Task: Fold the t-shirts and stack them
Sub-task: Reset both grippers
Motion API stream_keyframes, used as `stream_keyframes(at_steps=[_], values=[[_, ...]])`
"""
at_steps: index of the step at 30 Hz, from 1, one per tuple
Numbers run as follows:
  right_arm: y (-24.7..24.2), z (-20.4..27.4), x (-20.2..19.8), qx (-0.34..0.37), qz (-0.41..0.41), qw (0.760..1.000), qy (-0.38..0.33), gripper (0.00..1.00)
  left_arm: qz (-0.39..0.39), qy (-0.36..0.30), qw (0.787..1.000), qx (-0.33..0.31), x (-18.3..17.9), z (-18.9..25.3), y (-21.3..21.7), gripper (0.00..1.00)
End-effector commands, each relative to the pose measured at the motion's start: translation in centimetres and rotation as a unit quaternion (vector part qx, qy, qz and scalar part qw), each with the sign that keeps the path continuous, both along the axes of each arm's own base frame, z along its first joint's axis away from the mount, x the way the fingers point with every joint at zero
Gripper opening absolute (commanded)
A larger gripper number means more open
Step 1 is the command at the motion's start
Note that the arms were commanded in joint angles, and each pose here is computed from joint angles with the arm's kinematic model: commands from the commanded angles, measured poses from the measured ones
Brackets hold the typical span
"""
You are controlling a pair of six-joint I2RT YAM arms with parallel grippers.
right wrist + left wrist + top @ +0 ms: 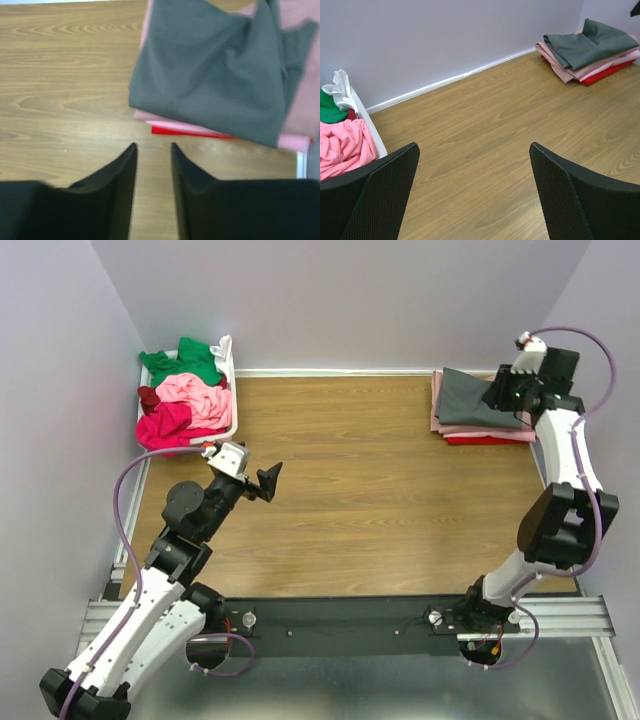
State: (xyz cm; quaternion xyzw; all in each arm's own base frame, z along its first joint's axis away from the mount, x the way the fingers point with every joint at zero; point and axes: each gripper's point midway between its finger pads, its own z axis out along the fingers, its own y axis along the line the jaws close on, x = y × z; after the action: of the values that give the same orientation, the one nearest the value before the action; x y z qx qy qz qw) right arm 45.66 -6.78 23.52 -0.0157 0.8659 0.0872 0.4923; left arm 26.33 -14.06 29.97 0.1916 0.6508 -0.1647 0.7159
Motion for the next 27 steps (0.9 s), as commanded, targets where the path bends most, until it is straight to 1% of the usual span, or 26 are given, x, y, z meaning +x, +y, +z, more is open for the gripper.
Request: stream_keyframes(at_steps=[1,3,4,5,6,7,8,9,12,13,14,16,21,27], values=[[2.8,1.0,4.4,-0.078,0.047,0.996,-0.009,0.25,0.016,0.002,1.0,-0.003,0.9,0.5,0.2,0.98],[3.5,0.0,6.7,-0.114,0.042,0.993,0.001,0.16,0.004,0.013,1.0,0.003,1.2,0.0,-0.4,0.96],[2.3,1.7,8.3,-0.14,0.008,0.99,-0.011,0.02,-0.001,0.024,1.0,0.008,1.5,-0.5,-0.8,0.96],[1.8,0.8,9.4,-0.15,-0.005,0.989,-0.002,0.01,-0.008,0.028,1.0,0.01,1.5,-0.7,-1.0,0.96],[1.2,-2.1,10.8,-0.154,-0.017,0.988,0.025,0.0,-0.017,0.031,0.999,0.011,1.4,-0.8,-1.3,0.96],[0.2,-1.3,12.2,-0.166,-0.04,0.985,0.014,0.01,-0.022,0.032,0.999,0.013,1.4,-0.9,-1.6,0.96],[-0.6,-1.9,12.8,-0.175,-0.059,0.983,0.02,0.0,-0.022,0.032,0.999,0.013,1.5,-1.0,-1.6,0.96],[-1.3,-3.3,14.2,-0.179,-0.071,0.981,0.026,0.0,-0.024,0.034,0.999,0.014,1.5,-1.1,-1.7,0.96],[-1.8,-5.5,15.6,-0.198,-0.088,0.976,0.033,0.0,-0.03,0.034,0.999,0.014,1.4,-1.2,-1.9,0.95],[-2.2,-7.2,16.0,-0.204,-0.095,0.973,0.043,0.0,-0.03,0.033,0.999,0.014,1.5,-1.3,-1.9,0.96],[-2.6,-7.3,16.5,-0.211,-0.102,0.971,0.041,0.01,-0.029,0.035,0.999,0.014,1.6,-1.4,-1.9,0.96],[-3.5,-9.0,17.1,-0.227,-0.117,0.965,0.052,0.0,-0.029,0.039,0.999,0.015,1.7,-1.7,-1.9,0.96],[-5.6,-10.3,17.9,-0.254,-0.141,0.955,0.055,0.0,-0.029,0.047,0.998,0.02,2.0,-2.2,-2.1,0.96],[-9.2,-11.7,17.6,-0.25,-0.172,0.95,0.068,0.0,-0.027,0.052,0.998,0.023,2.2,-2.6,-2.1,0.96]])
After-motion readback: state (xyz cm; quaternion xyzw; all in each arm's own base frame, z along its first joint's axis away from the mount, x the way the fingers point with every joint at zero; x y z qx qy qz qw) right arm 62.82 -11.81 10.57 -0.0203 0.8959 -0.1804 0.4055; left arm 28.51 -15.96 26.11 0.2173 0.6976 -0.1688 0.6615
